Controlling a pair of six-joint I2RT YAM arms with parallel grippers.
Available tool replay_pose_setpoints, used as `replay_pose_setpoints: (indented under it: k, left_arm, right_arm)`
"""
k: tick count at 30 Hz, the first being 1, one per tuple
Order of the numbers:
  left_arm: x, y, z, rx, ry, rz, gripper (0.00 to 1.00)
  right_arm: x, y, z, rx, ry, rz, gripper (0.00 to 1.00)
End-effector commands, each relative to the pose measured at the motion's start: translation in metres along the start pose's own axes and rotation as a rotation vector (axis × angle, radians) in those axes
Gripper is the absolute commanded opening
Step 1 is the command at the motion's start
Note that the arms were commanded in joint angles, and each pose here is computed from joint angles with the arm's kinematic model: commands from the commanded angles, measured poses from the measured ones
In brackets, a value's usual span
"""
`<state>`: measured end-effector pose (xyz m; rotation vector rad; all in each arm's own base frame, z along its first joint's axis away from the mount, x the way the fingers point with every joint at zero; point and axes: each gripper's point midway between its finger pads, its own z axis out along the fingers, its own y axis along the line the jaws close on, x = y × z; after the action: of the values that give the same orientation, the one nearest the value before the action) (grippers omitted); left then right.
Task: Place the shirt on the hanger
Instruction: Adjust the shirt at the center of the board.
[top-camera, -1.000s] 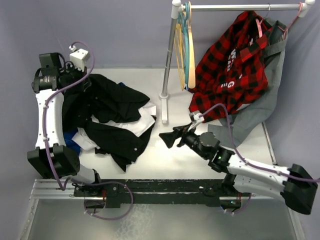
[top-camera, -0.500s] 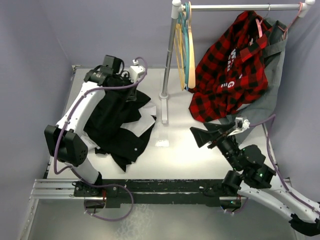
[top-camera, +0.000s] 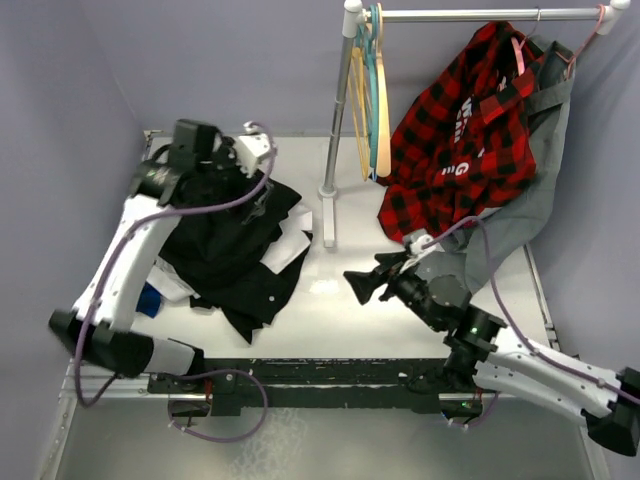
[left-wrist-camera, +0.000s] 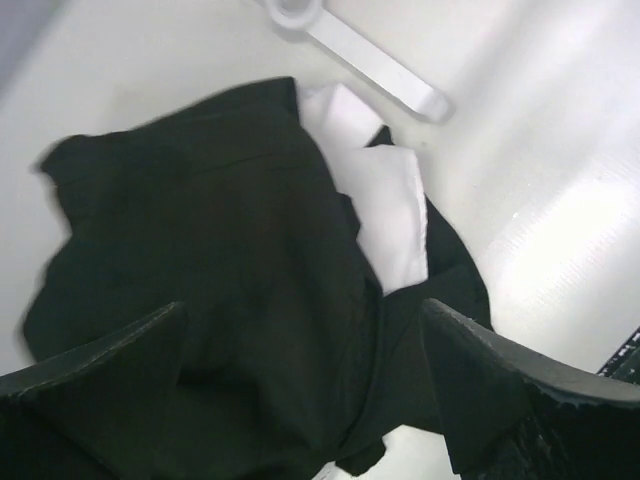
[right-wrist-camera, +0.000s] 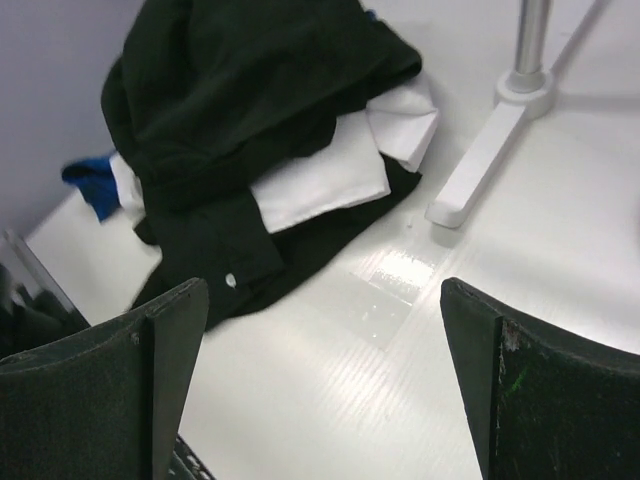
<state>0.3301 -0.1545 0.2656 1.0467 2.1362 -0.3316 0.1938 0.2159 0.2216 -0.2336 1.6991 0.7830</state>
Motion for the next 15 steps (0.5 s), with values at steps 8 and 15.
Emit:
replay_pose_setpoints:
  k: [8,15]
  left_arm:
    - [0.053,0.048,-0.134,-0.39,-0.171,0.0,0.99]
    - [0.119,0.063,-0.12,-0.423,-0.107,-0.077,0.96]
  right_arm:
    - [0.024,0.071,0.062,-0.269,-0.14,-0.803,1.0]
    - [0.041,0.129,0.112,-0.47,-0.177,-0.948,0.97]
